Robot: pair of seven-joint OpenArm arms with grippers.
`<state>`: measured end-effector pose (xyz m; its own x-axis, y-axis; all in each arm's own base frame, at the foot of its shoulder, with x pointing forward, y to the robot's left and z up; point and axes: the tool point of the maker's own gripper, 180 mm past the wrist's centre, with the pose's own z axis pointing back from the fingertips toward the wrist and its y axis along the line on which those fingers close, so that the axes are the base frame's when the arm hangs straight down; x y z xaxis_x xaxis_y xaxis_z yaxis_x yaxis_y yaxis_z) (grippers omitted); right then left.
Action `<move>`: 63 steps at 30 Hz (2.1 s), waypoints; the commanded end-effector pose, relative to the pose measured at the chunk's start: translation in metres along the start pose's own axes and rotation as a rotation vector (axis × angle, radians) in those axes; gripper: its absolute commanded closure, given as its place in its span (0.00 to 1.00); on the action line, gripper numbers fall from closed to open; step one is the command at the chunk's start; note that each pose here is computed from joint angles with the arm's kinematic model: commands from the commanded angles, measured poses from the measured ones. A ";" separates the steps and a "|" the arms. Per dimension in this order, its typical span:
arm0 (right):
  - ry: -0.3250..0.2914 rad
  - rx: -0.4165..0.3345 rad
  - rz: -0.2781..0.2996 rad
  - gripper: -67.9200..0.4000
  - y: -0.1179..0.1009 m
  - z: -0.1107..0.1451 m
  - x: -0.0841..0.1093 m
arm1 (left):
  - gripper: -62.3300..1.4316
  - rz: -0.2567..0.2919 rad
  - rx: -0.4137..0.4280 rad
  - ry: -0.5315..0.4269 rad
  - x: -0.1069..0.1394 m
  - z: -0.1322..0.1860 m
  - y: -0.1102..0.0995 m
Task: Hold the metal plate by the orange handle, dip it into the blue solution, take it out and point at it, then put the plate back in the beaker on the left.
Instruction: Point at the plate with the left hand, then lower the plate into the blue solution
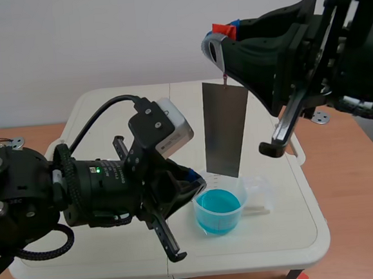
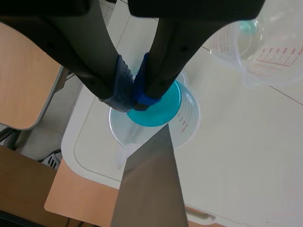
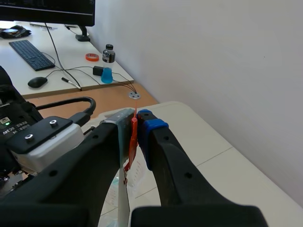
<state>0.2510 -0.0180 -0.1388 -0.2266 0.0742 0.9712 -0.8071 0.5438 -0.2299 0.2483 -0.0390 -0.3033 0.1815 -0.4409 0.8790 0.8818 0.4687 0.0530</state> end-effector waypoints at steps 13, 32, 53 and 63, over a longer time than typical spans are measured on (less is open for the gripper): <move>-0.038 0.002 0.019 0.98 -0.001 0.000 0.013 | 0.95 -0.010 0.047 -0.057 0.018 0.000 0.014; -0.030 -0.001 0.015 0.98 -0.002 0.000 0.011 | 0.95 0.004 0.202 0.061 -0.039 0.059 0.043; -0.001 -0.039 -0.051 0.98 -0.014 0.005 -0.012 | 0.95 0.165 0.550 0.491 -0.185 0.220 0.029; -0.007 -0.040 -0.097 0.98 -0.015 0.002 -0.026 | 0.95 0.254 0.447 0.623 -0.216 0.242 -0.031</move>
<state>0.2639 -0.0287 -0.1735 -0.1193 0.0499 0.9916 -0.8081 0.5754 -0.1262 0.0713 0.2332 -0.3830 0.6881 -0.5722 0.4461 0.5498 0.8124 0.1941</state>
